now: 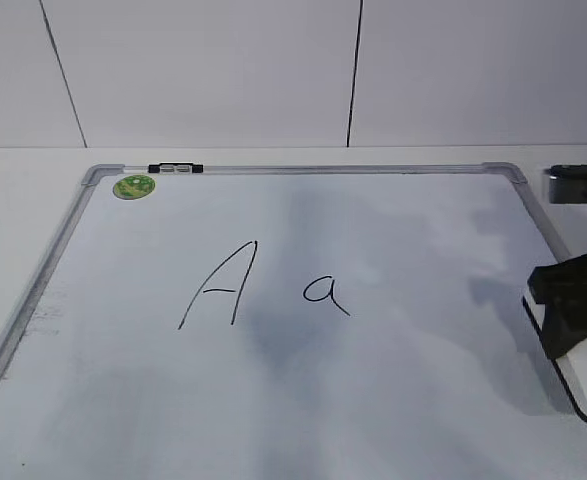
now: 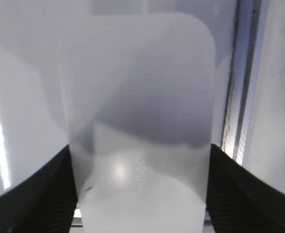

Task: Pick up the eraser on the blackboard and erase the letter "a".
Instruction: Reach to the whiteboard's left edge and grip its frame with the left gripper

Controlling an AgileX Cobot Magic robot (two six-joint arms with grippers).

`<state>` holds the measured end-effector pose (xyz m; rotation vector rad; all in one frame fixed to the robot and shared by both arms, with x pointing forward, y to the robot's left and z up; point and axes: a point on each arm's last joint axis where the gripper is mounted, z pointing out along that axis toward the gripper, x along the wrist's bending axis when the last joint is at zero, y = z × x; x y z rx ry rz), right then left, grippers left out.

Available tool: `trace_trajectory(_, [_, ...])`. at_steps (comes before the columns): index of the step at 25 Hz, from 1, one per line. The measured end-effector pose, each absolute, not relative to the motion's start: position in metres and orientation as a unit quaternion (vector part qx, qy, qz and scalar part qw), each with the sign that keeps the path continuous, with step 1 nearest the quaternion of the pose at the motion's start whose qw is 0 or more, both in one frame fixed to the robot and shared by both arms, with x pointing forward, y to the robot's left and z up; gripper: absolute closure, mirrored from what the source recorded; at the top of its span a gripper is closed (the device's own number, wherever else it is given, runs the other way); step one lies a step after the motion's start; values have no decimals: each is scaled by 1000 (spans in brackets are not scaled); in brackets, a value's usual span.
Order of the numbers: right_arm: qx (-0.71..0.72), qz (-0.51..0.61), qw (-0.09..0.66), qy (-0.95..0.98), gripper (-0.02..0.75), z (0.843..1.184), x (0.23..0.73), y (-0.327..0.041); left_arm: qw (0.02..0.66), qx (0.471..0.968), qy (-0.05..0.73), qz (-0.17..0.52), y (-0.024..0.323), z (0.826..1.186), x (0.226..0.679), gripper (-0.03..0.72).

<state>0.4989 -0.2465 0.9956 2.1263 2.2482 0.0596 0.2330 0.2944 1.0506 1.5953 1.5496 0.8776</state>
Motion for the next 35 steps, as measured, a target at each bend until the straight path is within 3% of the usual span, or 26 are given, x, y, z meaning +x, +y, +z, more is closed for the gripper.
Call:
trace_trajectory(15, [618,69,48,782,192,1068,513,-198,399,622,597,313,288,1053,233,454])
trace_trajectory(21, [617,78,34,782,192,1069,512,-195,414,613,590,324,287,1091,239,454])
trace_trajectory(29, [615,88,19,784,192,1069,511,-192,443,597,578,337,288,1165,293,454])
trace_trajectory(35, [608,95,8,788,192,1069,510,-189,426,620,603,264,281,1188,374,454])
